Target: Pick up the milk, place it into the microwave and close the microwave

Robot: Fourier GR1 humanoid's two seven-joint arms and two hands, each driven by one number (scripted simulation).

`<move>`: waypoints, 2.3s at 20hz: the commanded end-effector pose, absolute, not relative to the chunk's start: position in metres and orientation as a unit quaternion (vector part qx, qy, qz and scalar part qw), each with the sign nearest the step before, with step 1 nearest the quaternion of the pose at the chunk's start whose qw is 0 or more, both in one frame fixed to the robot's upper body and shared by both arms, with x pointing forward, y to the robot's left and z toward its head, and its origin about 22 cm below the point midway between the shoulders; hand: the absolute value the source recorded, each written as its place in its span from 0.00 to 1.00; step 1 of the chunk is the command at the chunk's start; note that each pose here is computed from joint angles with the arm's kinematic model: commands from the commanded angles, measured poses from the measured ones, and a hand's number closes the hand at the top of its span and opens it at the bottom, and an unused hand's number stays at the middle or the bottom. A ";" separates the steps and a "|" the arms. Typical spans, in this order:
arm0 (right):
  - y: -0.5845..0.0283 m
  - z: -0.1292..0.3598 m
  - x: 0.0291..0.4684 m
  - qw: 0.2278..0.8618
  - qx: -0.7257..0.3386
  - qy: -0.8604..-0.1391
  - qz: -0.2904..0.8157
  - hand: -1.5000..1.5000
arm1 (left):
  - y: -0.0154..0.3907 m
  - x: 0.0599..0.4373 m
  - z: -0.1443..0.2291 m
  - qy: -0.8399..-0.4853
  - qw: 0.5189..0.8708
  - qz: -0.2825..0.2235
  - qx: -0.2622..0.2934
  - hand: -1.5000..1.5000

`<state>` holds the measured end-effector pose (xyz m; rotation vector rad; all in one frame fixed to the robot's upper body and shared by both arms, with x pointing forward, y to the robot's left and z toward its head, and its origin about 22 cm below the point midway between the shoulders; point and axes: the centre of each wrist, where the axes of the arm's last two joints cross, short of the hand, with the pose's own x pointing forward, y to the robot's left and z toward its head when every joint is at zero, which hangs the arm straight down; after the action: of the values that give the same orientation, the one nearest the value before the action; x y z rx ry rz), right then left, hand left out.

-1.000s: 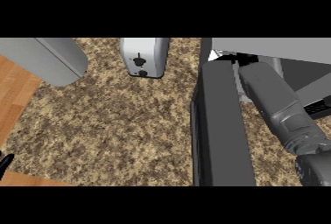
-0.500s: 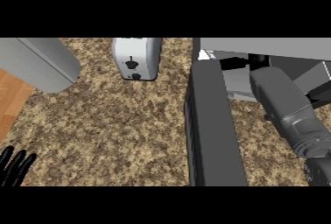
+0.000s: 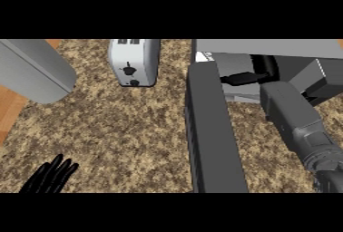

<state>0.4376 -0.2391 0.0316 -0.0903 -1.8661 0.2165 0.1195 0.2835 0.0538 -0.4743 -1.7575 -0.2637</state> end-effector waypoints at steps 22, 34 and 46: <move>-0.271 -0.144 0.276 0.663 0.081 -0.743 0.050 0.00 | 0.217 0.195 -0.005 -0.722 0.624 -0.228 -0.193 1.00; -0.376 -0.131 0.186 0.629 0.041 -0.777 0.011 0.00 | 0.146 0.239 -0.022 -0.694 0.613 -0.320 -0.202 1.00; -0.407 -0.064 0.159 0.584 0.123 -0.801 0.033 0.00 | 0.078 0.223 -0.057 -0.678 0.601 -0.357 -0.230 1.00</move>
<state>0.1599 -0.4055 -0.0837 0.0578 -1.7664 0.0430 0.2342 0.0984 -0.0441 -0.4979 -1.6337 -0.7762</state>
